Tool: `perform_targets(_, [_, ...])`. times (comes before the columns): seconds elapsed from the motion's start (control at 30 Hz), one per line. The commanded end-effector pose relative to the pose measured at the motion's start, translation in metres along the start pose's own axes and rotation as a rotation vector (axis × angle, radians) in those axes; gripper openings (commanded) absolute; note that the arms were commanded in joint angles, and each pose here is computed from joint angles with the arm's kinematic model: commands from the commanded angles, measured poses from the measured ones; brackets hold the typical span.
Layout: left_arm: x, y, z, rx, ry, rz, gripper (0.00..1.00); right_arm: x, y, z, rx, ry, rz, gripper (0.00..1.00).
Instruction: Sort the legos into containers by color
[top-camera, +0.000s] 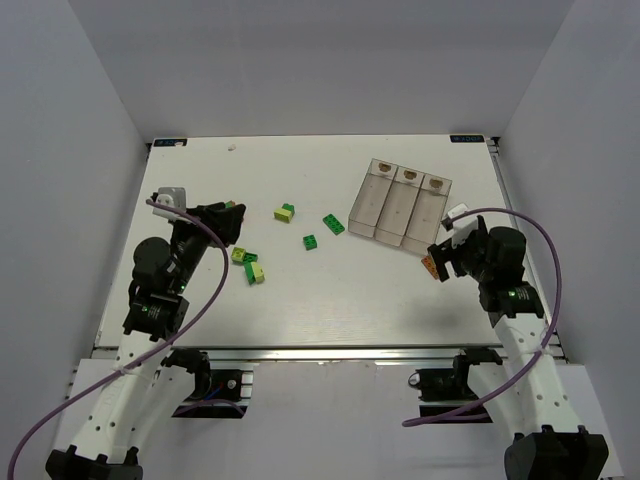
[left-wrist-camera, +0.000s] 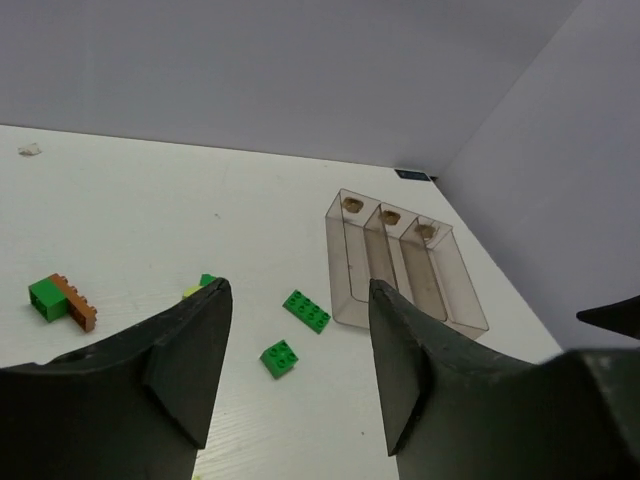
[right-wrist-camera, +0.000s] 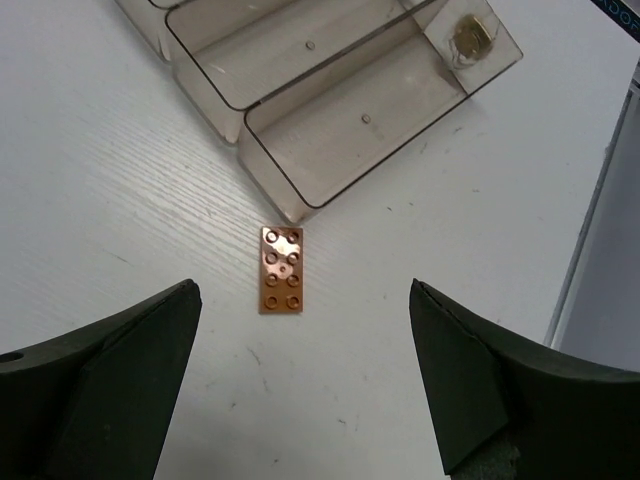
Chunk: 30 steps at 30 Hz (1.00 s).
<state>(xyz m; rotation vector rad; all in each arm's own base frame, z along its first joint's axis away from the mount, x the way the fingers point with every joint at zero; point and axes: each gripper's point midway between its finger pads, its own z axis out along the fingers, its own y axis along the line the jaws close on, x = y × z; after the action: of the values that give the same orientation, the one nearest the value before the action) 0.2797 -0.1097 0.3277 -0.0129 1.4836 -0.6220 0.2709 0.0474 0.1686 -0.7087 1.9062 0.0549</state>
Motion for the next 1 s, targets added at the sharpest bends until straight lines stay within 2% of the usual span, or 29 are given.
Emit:
perform_targets(0.0, [-0.007,-0.001,-0.002,-0.004,-0.013,-0.002,0.68,0.003,-0.013,-0.006,0.041,0.051,-0.106,0.90])
perform_targets(0.13, [-0.008,-0.001,-0.002,-0.003,-0.015,0.000,0.71,0.024,0.004,0.005,-0.039,0.103,-0.058,0.89])
perform_targets(0.17, [-0.007,-0.001,-0.002,-0.004,-0.013,0.000,0.71,0.027,0.007,0.010,-0.060,0.105,-0.057,0.86])
perform_targets(0.2, [-0.006,-0.001,-0.002,-0.003,-0.011,-0.001,0.72,0.036,0.009,0.018,-0.076,0.140,-0.039,0.80])
perform_targets(0.23, [-0.006,-0.002,-0.002,0.000,-0.010,-0.002,0.72,0.042,0.010,0.023,-0.084,0.163,-0.010,0.63])
perform_targets(0.3, [-0.005,-0.001,-0.001,0.000,-0.007,-0.003,0.72,0.053,0.014,0.036,-0.123,0.221,0.039,0.44])
perform_targets(0.37, [-0.004,-0.001,-0.001,0.002,-0.004,-0.001,0.72,0.054,0.016,0.045,-0.148,0.239,0.087,0.47])
perform_targets(0.4, [-0.004,-0.002,-0.001,0.003,-0.002,-0.002,0.72,0.060,0.017,0.054,-0.159,0.260,0.101,0.60])
perform_targets(0.43, [-0.004,-0.002,-0.001,0.004,-0.004,0.000,0.72,0.062,0.016,0.057,-0.158,0.267,0.107,0.67])
perform_targets(0.5, [-0.004,-0.002,0.000,0.004,-0.004,0.002,0.72,0.067,0.012,0.067,-0.152,0.293,0.108,0.74])
perform_targets(0.97, [-0.002,-0.002,0.001,0.007,0.004,0.001,0.72,0.085,-0.004,0.108,-0.134,0.356,0.106,0.77])
